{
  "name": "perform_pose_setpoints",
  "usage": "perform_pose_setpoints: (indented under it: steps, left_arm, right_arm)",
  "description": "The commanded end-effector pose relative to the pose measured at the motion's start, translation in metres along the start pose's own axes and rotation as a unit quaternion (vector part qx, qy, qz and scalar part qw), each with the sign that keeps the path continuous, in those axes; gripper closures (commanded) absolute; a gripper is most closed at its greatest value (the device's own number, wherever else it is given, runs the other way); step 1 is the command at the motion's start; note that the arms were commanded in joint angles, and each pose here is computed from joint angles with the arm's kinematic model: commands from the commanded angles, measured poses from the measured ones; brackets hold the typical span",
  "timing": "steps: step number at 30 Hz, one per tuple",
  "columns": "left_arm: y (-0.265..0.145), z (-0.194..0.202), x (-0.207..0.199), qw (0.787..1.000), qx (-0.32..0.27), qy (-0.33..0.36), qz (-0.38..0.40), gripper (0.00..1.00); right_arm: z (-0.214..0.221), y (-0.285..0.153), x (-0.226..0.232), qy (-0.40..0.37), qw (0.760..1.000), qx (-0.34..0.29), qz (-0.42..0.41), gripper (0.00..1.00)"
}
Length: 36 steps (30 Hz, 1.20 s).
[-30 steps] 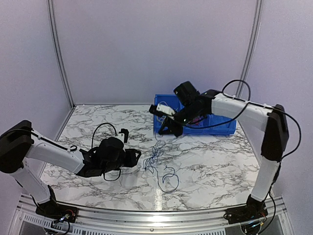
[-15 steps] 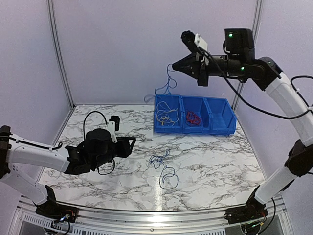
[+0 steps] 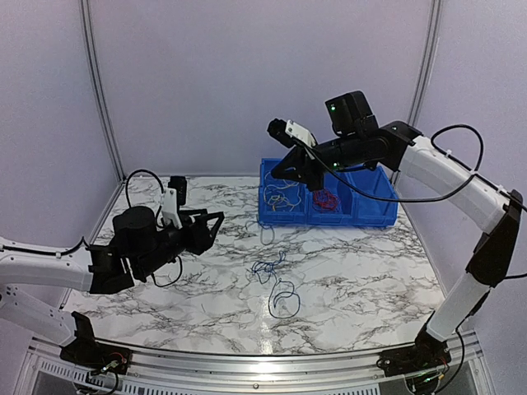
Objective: Untangle the cables
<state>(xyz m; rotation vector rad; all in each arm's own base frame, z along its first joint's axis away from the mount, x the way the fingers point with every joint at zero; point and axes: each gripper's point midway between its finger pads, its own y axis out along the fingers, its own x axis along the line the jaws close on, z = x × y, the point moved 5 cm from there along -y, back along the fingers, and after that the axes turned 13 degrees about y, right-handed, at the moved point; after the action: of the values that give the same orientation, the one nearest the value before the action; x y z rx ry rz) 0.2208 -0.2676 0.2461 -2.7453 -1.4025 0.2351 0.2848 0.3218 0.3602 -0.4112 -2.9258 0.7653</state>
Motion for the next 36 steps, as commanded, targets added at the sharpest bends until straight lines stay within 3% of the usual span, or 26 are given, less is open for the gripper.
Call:
perform_pose_setpoints:
  steps: [1, 11, 18, 25, 30, 36]
  left_arm:
    - [0.012, -0.042, -0.018, 0.997, -0.063, 0.020, 0.028, 0.44]
    - [0.061, -0.063, -0.060, 0.990, -0.092, 0.038, 0.101, 0.45]
    - [0.084, -0.061, -0.056, 0.994, -0.088, 0.023, 0.052, 0.50]
    - [0.105, -0.051, -0.042, 0.997, -0.080, 0.009, -0.008, 0.64]
    - [0.125, -0.044, -0.046, 0.995, -0.090, 0.030, -0.009, 0.75]
    - [0.152, -0.023, -0.045, 0.995, -0.088, 0.034, -0.016, 0.76]
  right_arm:
    - [-0.002, 0.002, 0.006, 0.018, 1.000, -0.013, -0.017, 1.00]
    - [0.005, 0.017, 0.006, 0.040, 0.999, 0.000, -0.023, 1.00]
    - [0.011, 0.020, 0.008, 0.045, 0.999, 0.005, -0.028, 1.00]
    - [0.006, 0.014, 0.017, 0.049, 0.997, -0.006, -0.057, 1.00]
    - [-0.001, 0.006, 0.031, 0.058, 0.993, -0.014, -0.106, 1.00]
    - [-0.023, -0.018, 0.048, 0.050, 0.987, -0.044, -0.148, 1.00]
